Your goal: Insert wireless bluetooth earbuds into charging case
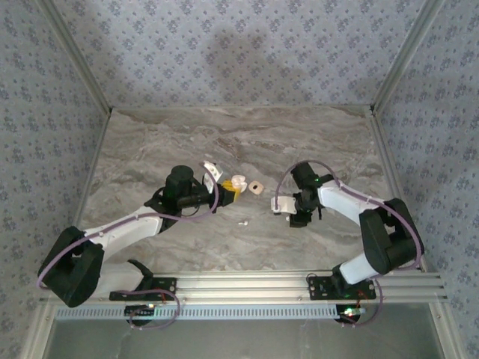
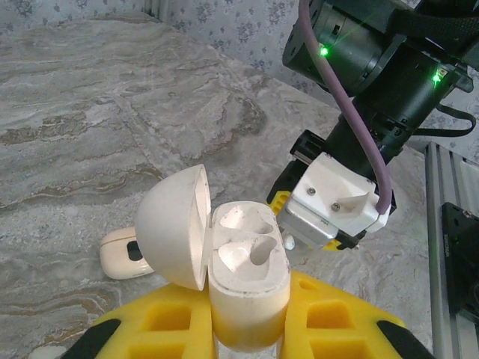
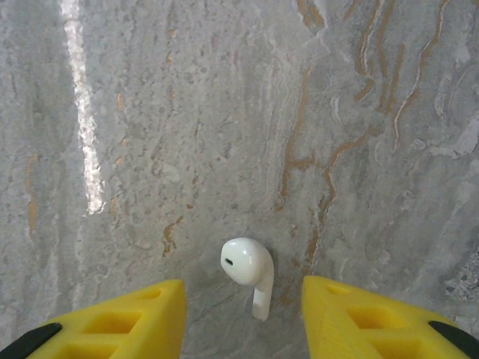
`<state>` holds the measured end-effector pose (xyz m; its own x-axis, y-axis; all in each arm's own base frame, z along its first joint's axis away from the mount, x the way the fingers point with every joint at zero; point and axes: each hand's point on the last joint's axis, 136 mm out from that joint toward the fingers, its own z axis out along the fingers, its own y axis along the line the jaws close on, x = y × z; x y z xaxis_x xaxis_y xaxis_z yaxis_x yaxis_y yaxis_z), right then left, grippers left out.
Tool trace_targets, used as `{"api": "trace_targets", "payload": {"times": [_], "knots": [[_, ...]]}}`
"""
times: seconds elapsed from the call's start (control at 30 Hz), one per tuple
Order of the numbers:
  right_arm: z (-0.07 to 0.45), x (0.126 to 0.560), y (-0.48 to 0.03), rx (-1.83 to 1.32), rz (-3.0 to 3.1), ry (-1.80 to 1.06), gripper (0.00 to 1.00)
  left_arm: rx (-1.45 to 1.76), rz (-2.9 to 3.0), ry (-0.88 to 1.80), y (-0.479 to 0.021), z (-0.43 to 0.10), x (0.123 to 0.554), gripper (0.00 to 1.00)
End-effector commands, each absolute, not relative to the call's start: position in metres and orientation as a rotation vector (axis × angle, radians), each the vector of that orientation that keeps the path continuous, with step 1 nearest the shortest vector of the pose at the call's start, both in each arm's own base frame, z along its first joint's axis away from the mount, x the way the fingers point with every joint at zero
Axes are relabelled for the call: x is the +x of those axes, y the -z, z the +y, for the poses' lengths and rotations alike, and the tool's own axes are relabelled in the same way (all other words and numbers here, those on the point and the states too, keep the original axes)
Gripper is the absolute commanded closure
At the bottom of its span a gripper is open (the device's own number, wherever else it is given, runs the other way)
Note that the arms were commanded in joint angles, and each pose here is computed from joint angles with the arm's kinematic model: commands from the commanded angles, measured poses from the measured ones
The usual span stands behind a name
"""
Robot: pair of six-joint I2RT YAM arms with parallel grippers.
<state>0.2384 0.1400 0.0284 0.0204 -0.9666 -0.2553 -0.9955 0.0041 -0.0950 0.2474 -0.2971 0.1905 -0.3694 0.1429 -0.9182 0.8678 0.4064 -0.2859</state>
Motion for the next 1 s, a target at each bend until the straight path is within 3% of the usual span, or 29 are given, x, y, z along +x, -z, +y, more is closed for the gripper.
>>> {"api": "trace_targets", "payload": {"times": [0.0, 0.67, 0.97], "knots": [[0.147, 0.245, -0.034, -2.072, 1.988, -0.192, 0.54, 0.862, 1.731, 1.028, -0.206, -0.295, 0.249, 0.83], [0.146, 0.240, -0.020, -2.121, 2.081, -0.258, 0.59, 0.846, 1.742, 1.009, -0.202, -0.287, 0.250, 0.83], [0.147, 0.239, -0.018, -2.123, 2.092, -0.268, 0.70, 0.847, 1.744, 1.009, -0.201, -0.287, 0.249, 0.83]]}}
